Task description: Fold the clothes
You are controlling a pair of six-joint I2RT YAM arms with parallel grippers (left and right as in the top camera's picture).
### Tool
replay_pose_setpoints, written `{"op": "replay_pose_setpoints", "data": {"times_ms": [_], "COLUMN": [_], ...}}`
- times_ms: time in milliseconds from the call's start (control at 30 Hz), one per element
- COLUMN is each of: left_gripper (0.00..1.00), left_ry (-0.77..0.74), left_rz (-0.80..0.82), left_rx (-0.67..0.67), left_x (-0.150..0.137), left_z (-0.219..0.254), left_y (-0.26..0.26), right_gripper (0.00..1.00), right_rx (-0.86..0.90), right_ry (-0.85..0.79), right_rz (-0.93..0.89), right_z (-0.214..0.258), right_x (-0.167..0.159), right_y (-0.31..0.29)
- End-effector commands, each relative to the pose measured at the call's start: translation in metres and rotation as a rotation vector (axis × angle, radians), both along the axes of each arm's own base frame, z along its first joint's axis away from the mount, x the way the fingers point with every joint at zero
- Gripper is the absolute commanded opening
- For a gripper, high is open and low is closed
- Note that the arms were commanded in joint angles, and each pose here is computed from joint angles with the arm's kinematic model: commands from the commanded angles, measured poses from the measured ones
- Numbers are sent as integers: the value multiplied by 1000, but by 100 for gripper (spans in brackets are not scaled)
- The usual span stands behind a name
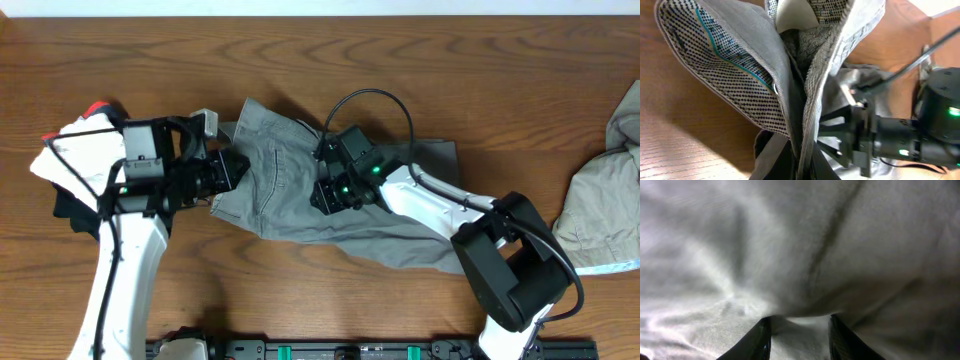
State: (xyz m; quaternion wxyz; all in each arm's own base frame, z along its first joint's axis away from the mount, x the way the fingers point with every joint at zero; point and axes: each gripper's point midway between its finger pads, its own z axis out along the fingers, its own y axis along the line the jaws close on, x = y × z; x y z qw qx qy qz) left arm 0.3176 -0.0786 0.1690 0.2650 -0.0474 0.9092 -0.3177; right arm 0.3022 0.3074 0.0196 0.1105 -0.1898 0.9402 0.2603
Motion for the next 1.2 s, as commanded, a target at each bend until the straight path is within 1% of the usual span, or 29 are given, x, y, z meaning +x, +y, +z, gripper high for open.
{"op": "replay_pose_setpoints", "data": {"times_ms": [0, 300, 400, 633, 900, 1000, 1167], "left_gripper": [6, 6, 6, 6, 6, 6, 6], "left_ry": [-73, -128, -138, -176, -176, -173, -159], "left_rz": [-29, 20, 34, 50, 42, 34, 10], "left_rx": [-13, 47, 61, 68, 61, 51, 40], "left_x": [-5, 2, 4, 10, 8, 6, 1], "left_z": [20, 35, 38, 53, 69, 76, 80], "left_y": [-4, 9, 13, 19, 17, 15, 8], "right_gripper": [36, 36, 37, 35, 35, 34, 33], "right_rx": [6, 34, 31, 38, 31, 10, 49], "right_ry": [9, -6, -23, -43, -38, -33, -33], "right_rz": [-22, -36, -34, -95, -86, -118, -116], "right_z": [-3, 3, 9, 25, 23, 18, 14], "right_x": [-1, 2, 8, 26, 21, 21, 20], "right_y": [7, 14, 7, -17, -13, -12, 5]}}
